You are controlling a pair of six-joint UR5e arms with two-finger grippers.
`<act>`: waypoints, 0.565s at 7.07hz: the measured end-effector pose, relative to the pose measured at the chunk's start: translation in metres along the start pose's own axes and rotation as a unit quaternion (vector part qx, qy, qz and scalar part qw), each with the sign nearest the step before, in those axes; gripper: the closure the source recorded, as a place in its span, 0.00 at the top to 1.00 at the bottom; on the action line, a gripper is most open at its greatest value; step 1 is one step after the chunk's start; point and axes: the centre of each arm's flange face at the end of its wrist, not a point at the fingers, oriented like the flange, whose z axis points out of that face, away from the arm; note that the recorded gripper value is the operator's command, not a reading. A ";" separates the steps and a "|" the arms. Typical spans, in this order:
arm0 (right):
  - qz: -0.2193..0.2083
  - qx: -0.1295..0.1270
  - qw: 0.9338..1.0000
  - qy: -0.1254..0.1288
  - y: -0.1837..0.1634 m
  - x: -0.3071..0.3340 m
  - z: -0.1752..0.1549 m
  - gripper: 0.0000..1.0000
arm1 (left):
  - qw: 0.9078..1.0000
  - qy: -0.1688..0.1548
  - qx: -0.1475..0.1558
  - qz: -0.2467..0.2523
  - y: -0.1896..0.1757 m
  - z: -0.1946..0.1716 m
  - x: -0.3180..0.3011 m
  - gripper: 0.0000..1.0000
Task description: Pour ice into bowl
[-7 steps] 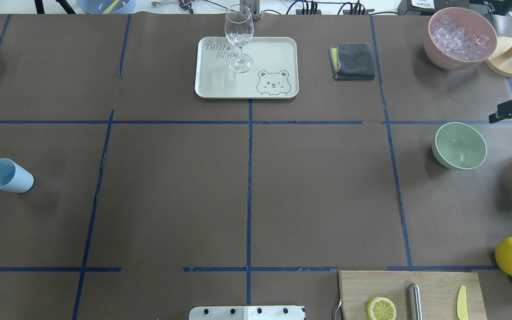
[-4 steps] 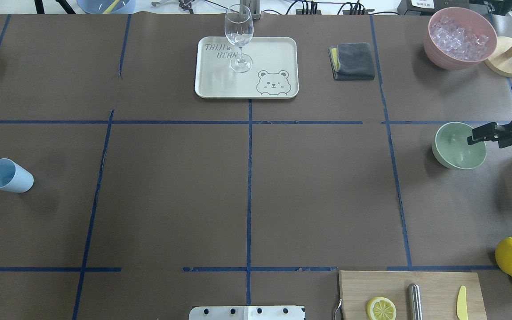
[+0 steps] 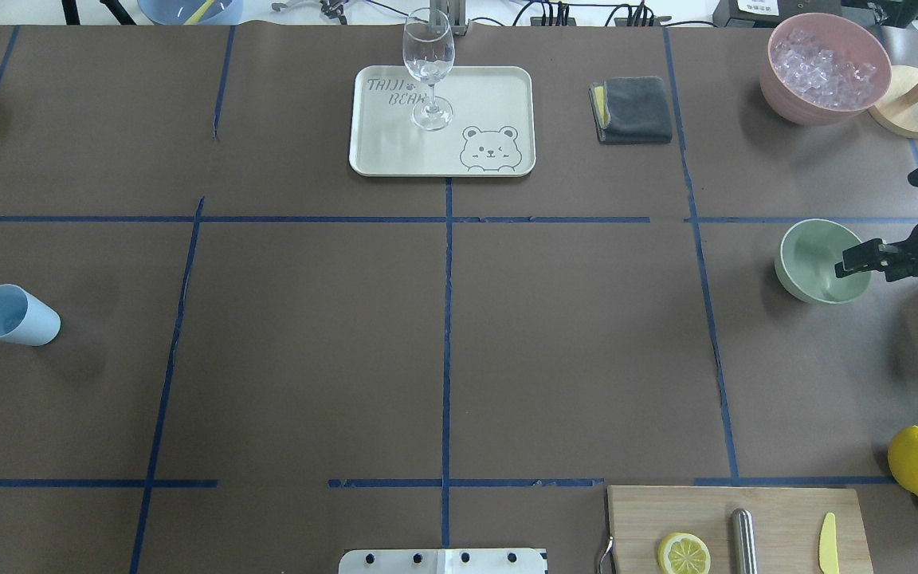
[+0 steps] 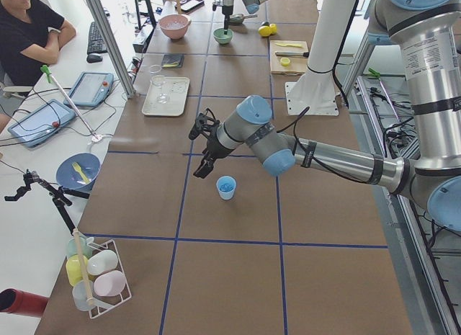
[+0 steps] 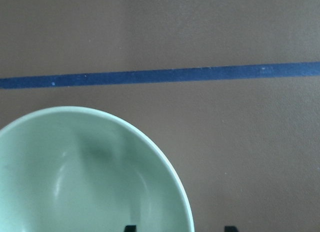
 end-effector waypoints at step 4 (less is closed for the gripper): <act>-0.013 0.004 0.999 -0.029 0.000 -0.027 -0.024 0.00 | 1.000 0.015 -0.003 -0.016 0.019 0.033 0.047 1.00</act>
